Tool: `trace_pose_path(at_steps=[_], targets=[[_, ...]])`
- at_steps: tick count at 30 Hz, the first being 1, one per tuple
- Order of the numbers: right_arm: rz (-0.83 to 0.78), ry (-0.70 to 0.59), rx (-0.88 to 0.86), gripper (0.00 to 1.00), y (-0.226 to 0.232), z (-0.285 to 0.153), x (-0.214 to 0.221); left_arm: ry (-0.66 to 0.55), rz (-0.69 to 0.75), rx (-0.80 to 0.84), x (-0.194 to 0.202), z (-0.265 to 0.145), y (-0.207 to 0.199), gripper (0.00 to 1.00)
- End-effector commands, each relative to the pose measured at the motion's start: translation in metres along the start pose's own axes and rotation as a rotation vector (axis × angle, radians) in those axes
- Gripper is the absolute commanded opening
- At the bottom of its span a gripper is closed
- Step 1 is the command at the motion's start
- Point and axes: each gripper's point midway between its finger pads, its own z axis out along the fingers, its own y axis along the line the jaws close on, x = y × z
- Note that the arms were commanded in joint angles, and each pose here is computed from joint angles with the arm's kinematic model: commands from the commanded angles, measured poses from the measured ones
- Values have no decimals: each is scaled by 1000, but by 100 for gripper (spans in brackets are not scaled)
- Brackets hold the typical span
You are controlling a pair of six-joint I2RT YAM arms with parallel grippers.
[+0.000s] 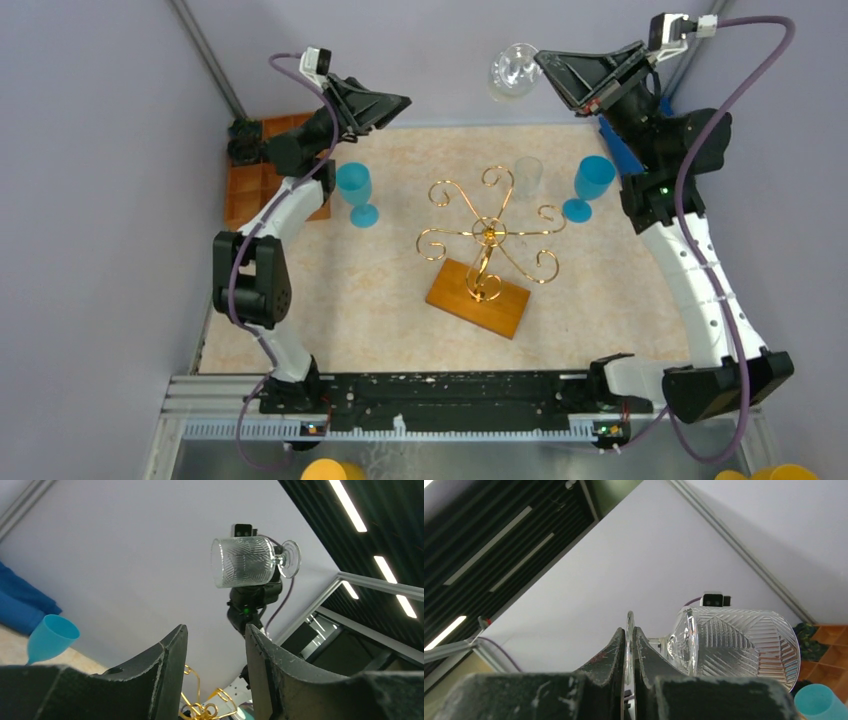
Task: Take the wine glass off the wine glass rack
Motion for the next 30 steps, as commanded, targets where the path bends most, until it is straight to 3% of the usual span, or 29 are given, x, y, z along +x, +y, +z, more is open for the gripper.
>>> trace_pose_path(at_steps=[1, 7, 25, 30], targets=[[14, 17, -218, 0, 45, 8, 2, 126, 232, 310, 22, -3, -88, 54], [68, 66, -270, 0, 43, 30, 23, 146, 253, 341, 21, 3, -99, 57], [141, 117, -336, 0, 47, 62, 54, 129, 205, 297, 23, -2, -75, 58], [182, 139, -356, 0, 43, 76, 70, 139, 214, 324, 30, 2, -88, 58]])
